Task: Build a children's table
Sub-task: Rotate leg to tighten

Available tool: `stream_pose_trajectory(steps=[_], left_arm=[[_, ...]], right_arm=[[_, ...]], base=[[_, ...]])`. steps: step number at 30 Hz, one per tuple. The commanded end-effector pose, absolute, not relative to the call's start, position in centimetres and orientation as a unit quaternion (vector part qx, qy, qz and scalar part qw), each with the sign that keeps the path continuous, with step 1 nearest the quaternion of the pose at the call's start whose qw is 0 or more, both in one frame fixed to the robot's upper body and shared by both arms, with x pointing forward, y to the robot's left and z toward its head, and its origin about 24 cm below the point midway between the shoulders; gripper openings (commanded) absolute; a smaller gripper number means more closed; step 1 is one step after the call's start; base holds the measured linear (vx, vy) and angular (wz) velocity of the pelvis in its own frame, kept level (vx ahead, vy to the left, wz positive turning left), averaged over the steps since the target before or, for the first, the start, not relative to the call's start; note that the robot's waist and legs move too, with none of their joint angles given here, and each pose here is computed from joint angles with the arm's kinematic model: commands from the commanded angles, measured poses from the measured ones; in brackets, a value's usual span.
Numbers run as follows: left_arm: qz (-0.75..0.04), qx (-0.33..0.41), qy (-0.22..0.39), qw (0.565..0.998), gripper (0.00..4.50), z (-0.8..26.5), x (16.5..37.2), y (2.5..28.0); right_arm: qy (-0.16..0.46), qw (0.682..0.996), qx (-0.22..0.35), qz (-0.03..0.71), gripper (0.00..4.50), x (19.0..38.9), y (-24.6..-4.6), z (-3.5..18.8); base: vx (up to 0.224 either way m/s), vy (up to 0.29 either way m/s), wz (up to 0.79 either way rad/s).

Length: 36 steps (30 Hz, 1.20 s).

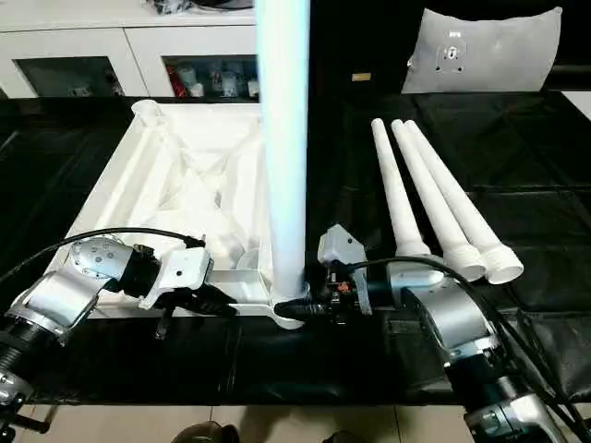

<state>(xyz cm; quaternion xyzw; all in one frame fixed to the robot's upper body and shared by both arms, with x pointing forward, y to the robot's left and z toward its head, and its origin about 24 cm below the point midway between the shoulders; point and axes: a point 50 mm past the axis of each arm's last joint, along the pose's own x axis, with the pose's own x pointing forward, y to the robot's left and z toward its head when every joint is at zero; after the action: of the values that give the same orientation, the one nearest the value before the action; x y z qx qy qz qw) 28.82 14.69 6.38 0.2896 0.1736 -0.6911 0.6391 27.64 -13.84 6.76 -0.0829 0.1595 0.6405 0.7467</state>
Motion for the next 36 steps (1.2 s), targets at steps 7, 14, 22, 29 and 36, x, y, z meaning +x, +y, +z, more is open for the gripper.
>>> stream_pose_trajectory(steps=[7, 14, 22, 29, 36], left_arm=[[-0.658, 0.261, 0.215, 0.673, 0.00, 5.2, 28.7, 14.4], [-0.564, 0.191, 0.189, 0.781, 0.00, 6.3, 29.2, 11.5], [-0.447, 0.154, 0.181, 0.862, 0.00, 7.4, 29.3, 7.3], [-0.456, 0.173, 0.183, 0.854, 0.00, 7.6, 28.5, 6.4], [-0.475, 0.203, 0.205, 0.831, 0.00, 7.1, 28.4, 9.3]], right_arm=[[0.169, 0.764, -0.036, 0.622, 2.74, 26.6, -12.8, 5.7], [0.169, 0.860, 0.018, 0.481, 2.74, 26.4, -10.7, 3.6], [0.170, 0.931, 0.079, 0.314, 2.73, 28.1, -6.4, 3.3], [0.137, 0.943, 0.070, 0.295, 3.43, 28.4, -5.4, 4.1], [0.120, 0.944, 0.070, 0.301, 3.94, 28.1, -8.0, 4.2]], base=[[0.000, 0.000, 0.00], [0.000, 0.000, 0.00], [0.000, 0.000, 0.00], [0.000, 0.000, 0.00], [0.054, -0.021, 0.01]])
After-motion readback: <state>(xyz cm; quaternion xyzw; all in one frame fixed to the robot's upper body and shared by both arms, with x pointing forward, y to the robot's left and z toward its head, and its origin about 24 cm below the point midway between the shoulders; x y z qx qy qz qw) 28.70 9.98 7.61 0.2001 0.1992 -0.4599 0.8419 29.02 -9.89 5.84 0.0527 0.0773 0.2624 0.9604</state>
